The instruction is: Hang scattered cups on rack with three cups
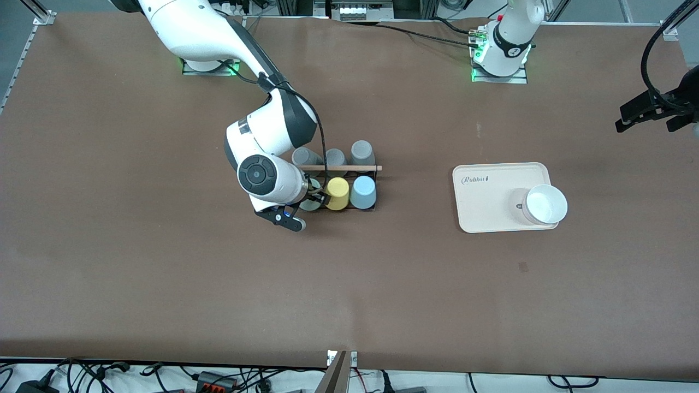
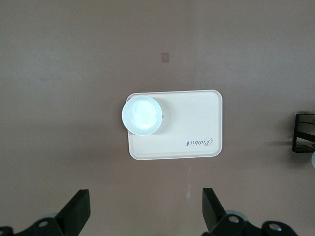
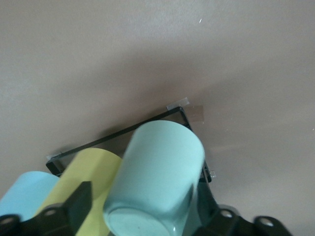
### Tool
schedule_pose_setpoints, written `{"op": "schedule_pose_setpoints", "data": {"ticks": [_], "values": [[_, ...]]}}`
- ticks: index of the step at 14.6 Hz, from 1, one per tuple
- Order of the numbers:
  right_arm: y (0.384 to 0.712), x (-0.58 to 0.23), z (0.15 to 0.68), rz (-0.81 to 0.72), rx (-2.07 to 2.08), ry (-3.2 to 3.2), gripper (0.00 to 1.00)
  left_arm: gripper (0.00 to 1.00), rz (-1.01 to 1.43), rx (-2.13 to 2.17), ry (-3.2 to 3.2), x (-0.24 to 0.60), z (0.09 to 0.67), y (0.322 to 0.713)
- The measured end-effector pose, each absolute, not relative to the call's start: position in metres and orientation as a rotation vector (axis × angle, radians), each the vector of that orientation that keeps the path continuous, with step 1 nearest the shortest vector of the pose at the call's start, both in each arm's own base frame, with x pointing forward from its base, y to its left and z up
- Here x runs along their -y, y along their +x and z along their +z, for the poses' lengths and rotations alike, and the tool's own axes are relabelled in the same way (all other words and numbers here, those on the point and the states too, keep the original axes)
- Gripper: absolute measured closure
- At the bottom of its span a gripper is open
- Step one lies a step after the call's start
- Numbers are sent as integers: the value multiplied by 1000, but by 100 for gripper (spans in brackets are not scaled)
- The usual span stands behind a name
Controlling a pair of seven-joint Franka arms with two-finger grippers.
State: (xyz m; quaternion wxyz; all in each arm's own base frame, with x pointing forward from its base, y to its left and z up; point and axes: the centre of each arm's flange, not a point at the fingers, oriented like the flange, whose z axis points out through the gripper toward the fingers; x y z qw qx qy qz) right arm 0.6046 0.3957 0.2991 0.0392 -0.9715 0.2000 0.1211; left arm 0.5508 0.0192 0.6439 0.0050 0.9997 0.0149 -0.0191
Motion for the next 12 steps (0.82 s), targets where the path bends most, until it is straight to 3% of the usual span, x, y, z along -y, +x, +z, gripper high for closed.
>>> {"op": "schedule_pose_setpoints", "data": {"ticks": [8, 12], "values": [[631, -373, 354, 259, -653, -2928, 0, 0, -60, -46, 3131, -19, 644, 551], [657, -305, 407, 156, -576, -2960, 0, 0, -61, -45, 3131, -19, 644, 551]]}}
